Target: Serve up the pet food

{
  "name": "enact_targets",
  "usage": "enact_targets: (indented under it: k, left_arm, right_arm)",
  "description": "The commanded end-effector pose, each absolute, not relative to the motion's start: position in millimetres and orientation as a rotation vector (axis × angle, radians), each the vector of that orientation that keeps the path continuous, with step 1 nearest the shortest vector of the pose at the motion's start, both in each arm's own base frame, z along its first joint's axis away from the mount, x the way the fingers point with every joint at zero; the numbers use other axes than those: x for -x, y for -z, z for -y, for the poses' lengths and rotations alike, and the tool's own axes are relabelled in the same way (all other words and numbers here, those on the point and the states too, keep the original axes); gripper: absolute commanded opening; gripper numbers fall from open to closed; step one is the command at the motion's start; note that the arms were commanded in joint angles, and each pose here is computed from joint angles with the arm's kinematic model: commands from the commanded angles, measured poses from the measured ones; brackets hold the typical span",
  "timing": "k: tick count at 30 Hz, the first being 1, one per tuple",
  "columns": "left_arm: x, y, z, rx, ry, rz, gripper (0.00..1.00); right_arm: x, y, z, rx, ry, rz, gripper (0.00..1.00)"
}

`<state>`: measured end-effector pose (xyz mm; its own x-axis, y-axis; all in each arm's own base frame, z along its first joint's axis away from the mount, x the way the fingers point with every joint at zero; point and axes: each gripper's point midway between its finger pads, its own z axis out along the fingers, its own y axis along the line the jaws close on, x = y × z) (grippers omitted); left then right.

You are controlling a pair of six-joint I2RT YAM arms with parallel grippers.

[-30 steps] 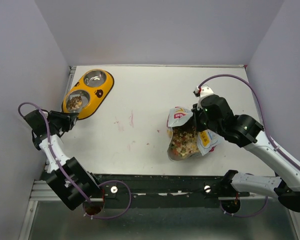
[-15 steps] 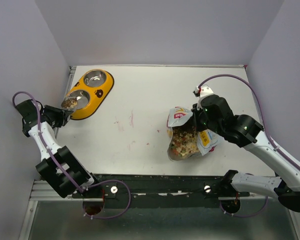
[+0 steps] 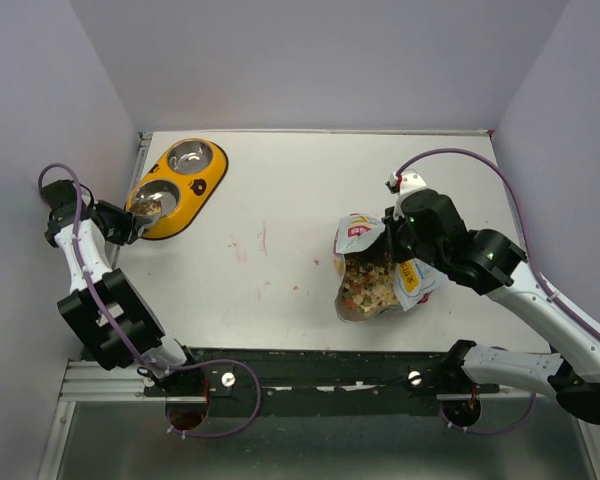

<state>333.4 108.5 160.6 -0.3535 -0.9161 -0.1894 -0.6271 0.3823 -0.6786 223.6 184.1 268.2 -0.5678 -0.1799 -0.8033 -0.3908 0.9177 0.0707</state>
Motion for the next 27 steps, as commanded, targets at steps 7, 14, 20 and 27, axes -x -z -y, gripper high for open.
enact_targets:
  k: [7,14,20,27]
  left_arm:
    - [-351,-175,-122,1.304,0.520,-2.216,0.00]
    - [-357,-174,-117,1.283,0.426,-2.357,0.00]
    - [-362,-181,-120,1.265,0.314,-2.400,0.00]
    - [-368,-192,-125,1.147,0.079,-2.503,0.00]
  right_arm:
    - [-240,-310,-195,0.313,-0.385,-2.019,0.01]
    - [-242,-311,-194,0.294,-0.381,-2.015,0.01]
    - [-242,-313,-191,0.286,-0.372,-2.009,0.01]
    - [-242,-312,-191,0.288,-0.372,-2.010,0.01]
